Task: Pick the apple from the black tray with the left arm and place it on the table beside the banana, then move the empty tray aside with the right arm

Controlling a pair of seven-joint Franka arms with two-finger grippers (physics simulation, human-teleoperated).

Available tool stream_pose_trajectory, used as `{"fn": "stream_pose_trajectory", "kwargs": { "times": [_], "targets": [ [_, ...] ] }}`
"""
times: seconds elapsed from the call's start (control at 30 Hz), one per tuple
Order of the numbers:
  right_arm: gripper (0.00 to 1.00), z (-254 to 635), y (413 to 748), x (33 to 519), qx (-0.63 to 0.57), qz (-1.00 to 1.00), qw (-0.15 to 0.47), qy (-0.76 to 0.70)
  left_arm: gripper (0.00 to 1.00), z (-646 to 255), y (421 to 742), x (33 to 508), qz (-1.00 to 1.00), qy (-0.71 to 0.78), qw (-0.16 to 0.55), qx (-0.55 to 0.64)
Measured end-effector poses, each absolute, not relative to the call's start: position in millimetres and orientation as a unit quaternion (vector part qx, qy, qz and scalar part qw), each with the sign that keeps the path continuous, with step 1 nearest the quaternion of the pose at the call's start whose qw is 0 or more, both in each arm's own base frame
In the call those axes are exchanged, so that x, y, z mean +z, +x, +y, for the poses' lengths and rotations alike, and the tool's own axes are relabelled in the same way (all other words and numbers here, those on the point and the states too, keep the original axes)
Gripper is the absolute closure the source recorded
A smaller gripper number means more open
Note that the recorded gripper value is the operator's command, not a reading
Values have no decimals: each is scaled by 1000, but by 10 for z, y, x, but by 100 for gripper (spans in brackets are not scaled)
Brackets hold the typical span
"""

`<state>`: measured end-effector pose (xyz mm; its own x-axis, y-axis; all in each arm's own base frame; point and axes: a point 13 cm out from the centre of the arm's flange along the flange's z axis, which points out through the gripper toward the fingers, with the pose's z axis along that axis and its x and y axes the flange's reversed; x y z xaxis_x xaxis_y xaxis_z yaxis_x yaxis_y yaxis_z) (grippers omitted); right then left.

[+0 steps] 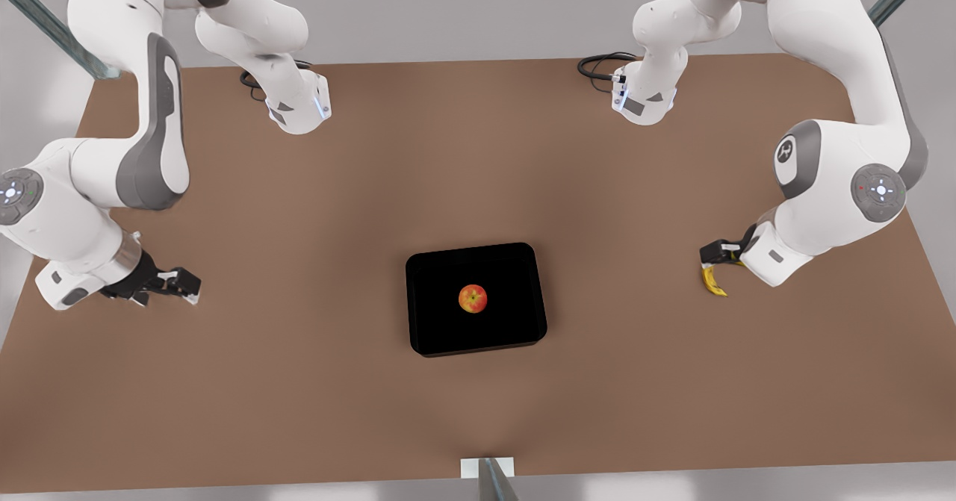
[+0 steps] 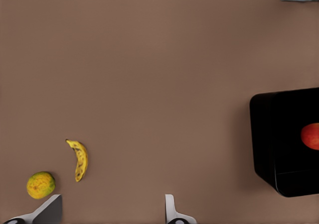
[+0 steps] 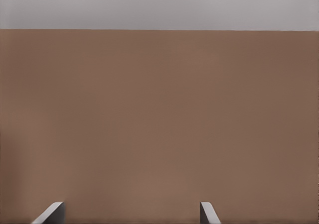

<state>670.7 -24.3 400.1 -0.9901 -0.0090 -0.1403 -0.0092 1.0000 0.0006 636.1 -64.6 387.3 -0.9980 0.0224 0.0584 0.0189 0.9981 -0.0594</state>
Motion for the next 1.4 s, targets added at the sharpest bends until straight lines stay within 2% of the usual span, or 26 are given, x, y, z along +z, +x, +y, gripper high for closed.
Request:
{"fn": "stream_pose_trajectory", "kwargs": {
  "times": [0.1, 0.17, 0.23, 0.3, 0.43, 0.6, 0.7, 0.8, 1.03, 1.4],
  "targets": [
    [0, -242, 6720, 4021, 0, 997, 79, -7, 0, -818, 6372, 3910, -999, -20, 24, 33],
    [0, -260, 6809, 3721, -1, 998, 67, -7, 0, -1064, 6339, 3842, -998, -28, 30, 47],
    [0, -279, 6915, 3358, -3, 998, 56, -7, 0, -1796, 6242, 3798, -995, -85, 25, 37],
    [0, -279, 6996, 3230, -4, 998, 61, -9, 0, -2623, 6137, 3566, -989, -142, 22, 22],
    [0, -277, 6983, 3913, -5, 994, 109, -10, 0, -4174, 5860, 2898, -981, -194, 19, 17],
    [0, -281, 6905, 4043, -5, 994, 106, -11, 0, -4870, 5668, 1989, -989, -148, 11, 11],
    [0, -280, 6886, 4021, -5, 995, 101, -12, 0, -5112, 5694, 1740, -993, -111, -14, 23],
    [0, -275, 6874, 3987, -4, 995, 96, -13, 0, -5324, 5910, 1476, -995, -73, -53, 44],
    [0, -280, 6862, 3956, -4, 996, 91, -13, 0, -5411, 5888, 1009, -995, -28, -86, 31],
    [0, -278, 6858, 3943, -4, 996, 89, -15, 0, -5334, 5899, 749, -993, 20, -113, 17]
  ]
}}
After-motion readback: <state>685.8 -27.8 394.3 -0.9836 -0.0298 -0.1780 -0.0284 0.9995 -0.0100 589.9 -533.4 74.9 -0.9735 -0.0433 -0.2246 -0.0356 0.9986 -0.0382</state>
